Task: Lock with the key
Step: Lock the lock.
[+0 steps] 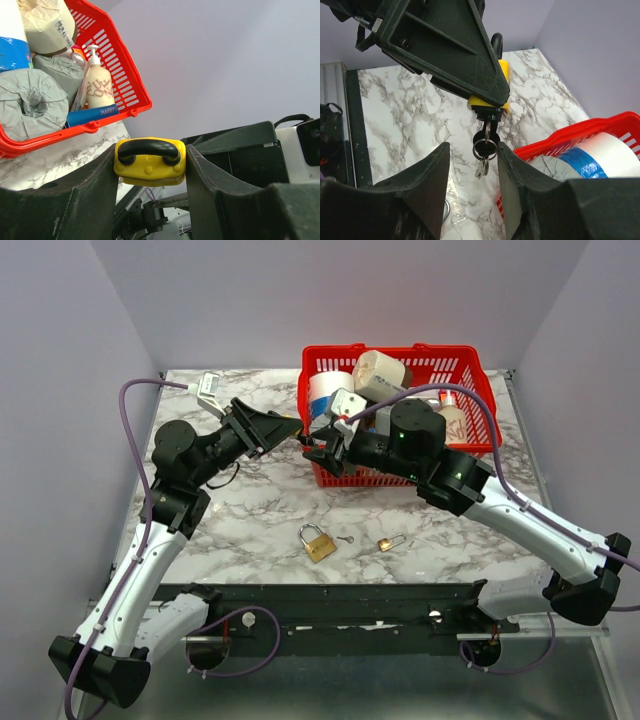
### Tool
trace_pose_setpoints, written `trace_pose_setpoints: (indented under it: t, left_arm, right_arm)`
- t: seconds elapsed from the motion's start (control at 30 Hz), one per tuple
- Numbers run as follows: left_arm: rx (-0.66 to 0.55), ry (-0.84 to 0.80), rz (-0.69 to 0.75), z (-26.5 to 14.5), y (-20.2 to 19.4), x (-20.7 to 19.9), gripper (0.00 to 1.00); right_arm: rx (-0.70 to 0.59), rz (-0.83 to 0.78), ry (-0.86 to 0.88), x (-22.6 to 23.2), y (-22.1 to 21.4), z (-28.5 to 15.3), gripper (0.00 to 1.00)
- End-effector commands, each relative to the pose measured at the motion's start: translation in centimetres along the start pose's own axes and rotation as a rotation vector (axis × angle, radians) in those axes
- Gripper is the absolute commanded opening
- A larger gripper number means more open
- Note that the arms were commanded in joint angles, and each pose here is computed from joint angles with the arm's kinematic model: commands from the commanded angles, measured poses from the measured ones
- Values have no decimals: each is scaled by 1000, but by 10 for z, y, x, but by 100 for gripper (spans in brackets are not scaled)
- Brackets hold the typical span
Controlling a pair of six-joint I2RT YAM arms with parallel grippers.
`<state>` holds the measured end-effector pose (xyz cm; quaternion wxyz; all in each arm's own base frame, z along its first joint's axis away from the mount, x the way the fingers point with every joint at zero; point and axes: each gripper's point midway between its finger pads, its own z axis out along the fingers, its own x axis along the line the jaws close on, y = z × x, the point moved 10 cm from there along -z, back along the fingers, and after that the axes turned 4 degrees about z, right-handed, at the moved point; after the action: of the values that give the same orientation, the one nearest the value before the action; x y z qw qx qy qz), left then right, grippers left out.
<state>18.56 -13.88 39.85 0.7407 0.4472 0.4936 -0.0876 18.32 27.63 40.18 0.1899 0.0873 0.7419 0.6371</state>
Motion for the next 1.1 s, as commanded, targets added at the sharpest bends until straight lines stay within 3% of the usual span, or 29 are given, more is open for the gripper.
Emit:
trace_pose_setpoints:
  t: [0.0, 0.17, 0.43, 0.53, 0.6, 0.73, 0.87, 0.97, 1.0, 1.07]
  left_arm:
    - [-20, -85, 31, -7, 6, -19, 0]
    - [-20, -85, 28, -8, 5, -18, 0]
    - [-22, -68, 18, -9, 3, -16, 0]
    - [-27, -70, 19, -9, 4, -17, 0]
    - [-29, -72, 19, -8, 5, -18, 0]
    - [-28, -64, 12, -7, 5, -15, 0]
    - [-21, -61, 8, -8, 4, -15, 0]
    - [-24, -60, 8, -7, 5, -16, 0]
    - [-26, -61, 7, -8, 5, -16, 0]
    - [-31, -61, 3, -7, 6, -17, 0]
  right_arm:
    - [-43, -17, 37, 0, 14, 3, 46]
    - [-34, -13, 21, -2, 13, 9, 36]
    - [-3, -20, -16, -7, 7, 15, 8]
    - [20, -17, -46, -9, 4, 18, 11]
    - [27, -15, -52, -10, 3, 19, 22]
    - [32, -12, -67, -12, 3, 22, 22]
    - [35, -14, -79, -13, 4, 24, 18]
    - [45, -13, -75, -13, 2, 24, 11]
    - [49, -14, -74, -12, 1, 25, 3]
    - [63, -14, -82, -13, -1, 25, 1]
